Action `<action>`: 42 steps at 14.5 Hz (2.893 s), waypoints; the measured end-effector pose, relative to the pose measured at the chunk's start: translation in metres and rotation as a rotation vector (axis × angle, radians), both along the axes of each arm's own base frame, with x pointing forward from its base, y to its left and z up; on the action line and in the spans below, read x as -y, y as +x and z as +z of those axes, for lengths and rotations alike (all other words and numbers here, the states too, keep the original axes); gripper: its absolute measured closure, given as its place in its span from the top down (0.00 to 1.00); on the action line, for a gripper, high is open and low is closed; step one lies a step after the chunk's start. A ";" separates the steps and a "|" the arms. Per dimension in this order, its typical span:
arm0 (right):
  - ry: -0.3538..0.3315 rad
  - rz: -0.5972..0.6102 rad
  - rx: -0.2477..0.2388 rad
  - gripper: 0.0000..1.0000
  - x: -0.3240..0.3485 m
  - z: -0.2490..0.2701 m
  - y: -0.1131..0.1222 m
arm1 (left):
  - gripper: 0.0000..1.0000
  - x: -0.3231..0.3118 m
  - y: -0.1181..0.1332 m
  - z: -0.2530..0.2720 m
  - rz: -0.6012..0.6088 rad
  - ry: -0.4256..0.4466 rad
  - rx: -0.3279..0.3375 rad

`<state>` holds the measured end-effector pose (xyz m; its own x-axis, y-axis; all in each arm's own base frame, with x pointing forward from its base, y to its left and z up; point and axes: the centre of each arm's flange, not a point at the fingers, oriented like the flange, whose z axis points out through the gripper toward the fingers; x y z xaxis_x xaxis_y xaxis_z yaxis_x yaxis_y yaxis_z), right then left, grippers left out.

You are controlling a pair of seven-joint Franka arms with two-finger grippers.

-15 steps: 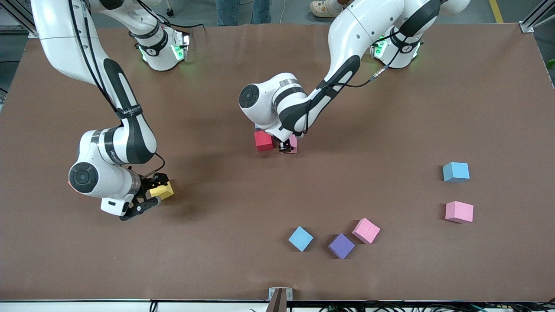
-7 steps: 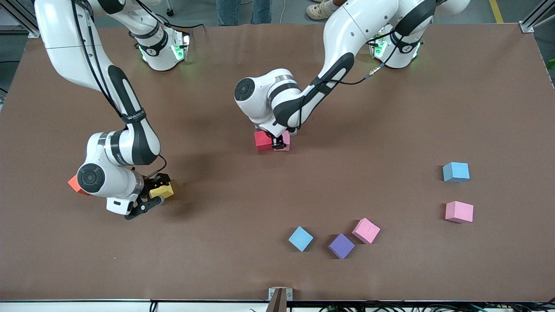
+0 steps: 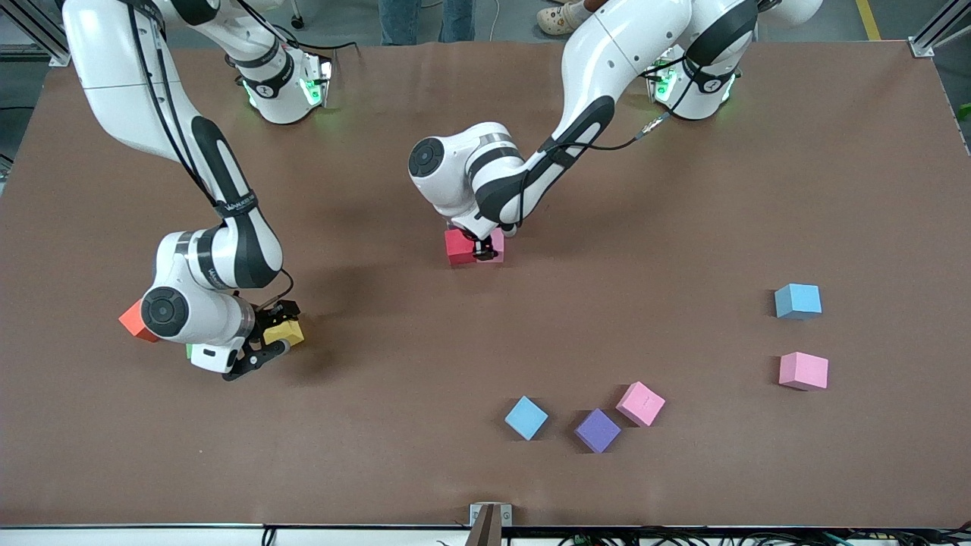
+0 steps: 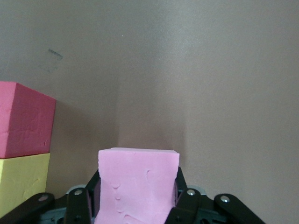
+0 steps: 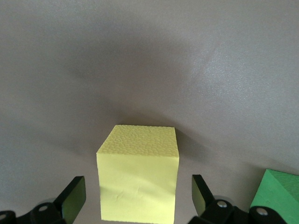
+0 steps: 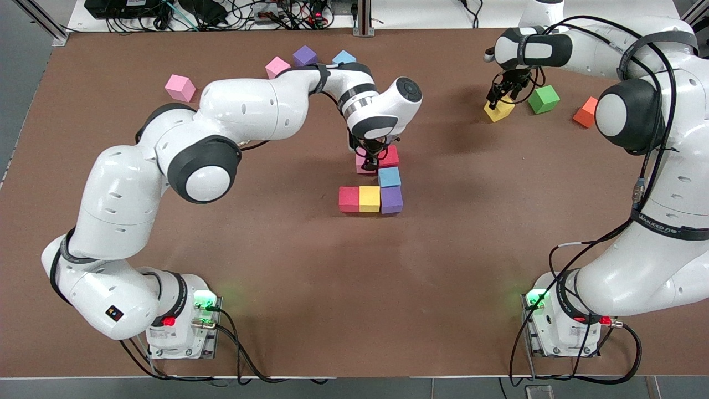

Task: Arrange 11 blocks into digit 3
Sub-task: 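Place the pink block with the left gripper while the right gripper grasps yellow, then lift the yellow block with the right gripper while the left gripper reaches pink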

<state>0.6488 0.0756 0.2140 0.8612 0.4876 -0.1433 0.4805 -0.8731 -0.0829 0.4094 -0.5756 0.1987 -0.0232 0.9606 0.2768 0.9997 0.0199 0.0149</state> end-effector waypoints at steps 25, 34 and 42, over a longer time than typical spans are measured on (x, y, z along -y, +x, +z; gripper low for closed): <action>0.011 -0.003 0.062 0.53 -0.014 0.003 0.013 | 1.00 0.012 0.006 0.033 -0.014 -0.046 0.034; 0.021 -0.248 0.031 0.53 -0.174 0.042 -0.008 | 1.00 -0.066 0.082 0.141 -0.390 -0.049 -0.101; 0.003 -0.441 -0.020 0.53 -0.313 0.027 -0.064 | 1.00 -0.284 0.193 0.166 -0.880 -0.077 -0.340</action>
<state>0.5846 0.3883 0.2409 0.9842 0.0744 -0.1607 0.0602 -0.9940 -0.0915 0.6022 -0.2920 0.3646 0.7890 0.6104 0.0708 0.6064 -0.7548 -0.2501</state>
